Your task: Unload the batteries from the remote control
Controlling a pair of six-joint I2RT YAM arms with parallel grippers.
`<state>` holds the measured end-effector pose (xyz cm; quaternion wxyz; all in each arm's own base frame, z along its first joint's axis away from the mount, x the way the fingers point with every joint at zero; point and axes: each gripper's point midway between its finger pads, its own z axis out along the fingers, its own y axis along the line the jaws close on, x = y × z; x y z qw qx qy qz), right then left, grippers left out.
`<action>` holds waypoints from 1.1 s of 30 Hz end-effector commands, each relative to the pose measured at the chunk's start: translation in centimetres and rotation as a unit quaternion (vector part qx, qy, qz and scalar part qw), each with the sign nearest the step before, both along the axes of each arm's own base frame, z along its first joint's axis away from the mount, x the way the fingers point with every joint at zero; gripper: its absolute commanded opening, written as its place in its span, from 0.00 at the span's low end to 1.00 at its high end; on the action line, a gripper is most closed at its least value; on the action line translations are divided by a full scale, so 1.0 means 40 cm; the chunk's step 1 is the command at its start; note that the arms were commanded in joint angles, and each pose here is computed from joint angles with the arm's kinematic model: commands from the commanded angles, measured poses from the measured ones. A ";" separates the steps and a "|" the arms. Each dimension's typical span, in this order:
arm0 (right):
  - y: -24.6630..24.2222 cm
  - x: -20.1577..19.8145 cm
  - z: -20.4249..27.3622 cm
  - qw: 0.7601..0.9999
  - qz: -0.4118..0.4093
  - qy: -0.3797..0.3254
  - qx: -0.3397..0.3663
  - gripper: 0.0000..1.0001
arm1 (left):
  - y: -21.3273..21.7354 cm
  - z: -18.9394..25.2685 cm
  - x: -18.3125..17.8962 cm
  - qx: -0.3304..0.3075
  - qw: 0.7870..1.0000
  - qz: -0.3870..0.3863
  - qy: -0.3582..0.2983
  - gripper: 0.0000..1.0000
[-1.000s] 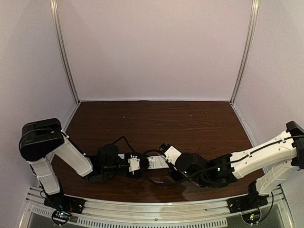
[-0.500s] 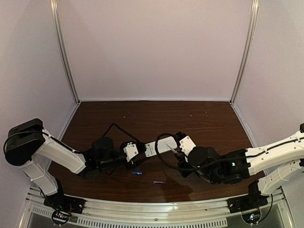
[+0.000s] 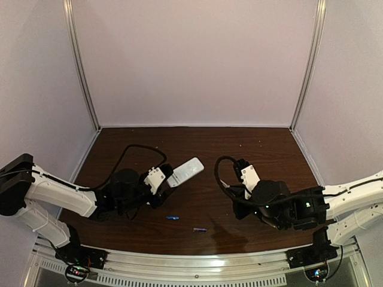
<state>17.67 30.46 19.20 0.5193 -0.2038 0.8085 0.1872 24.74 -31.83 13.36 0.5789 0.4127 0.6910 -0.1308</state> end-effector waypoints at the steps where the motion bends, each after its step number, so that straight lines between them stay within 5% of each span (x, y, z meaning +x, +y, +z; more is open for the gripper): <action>1: -0.005 -0.007 0.016 1.000 0.001 0.014 0.007 0.00 | 0.071 0.015 0.039 -0.018 0.995 0.098 0.020 0.00; 10: -0.009 -0.026 0.053 0.999 0.021 0.026 0.023 0.00 | 0.189 -0.025 0.065 -0.017 0.973 0.223 0.053 0.00; 21: -0.027 -0.045 0.094 0.997 0.034 0.040 0.060 0.00 | 0.366 -0.122 0.075 -0.047 0.923 0.359 0.133 0.00; 33: -0.044 -0.068 0.112 0.993 0.053 0.057 0.087 0.00 | 0.445 -0.219 0.059 -0.064 0.884 0.420 0.193 0.00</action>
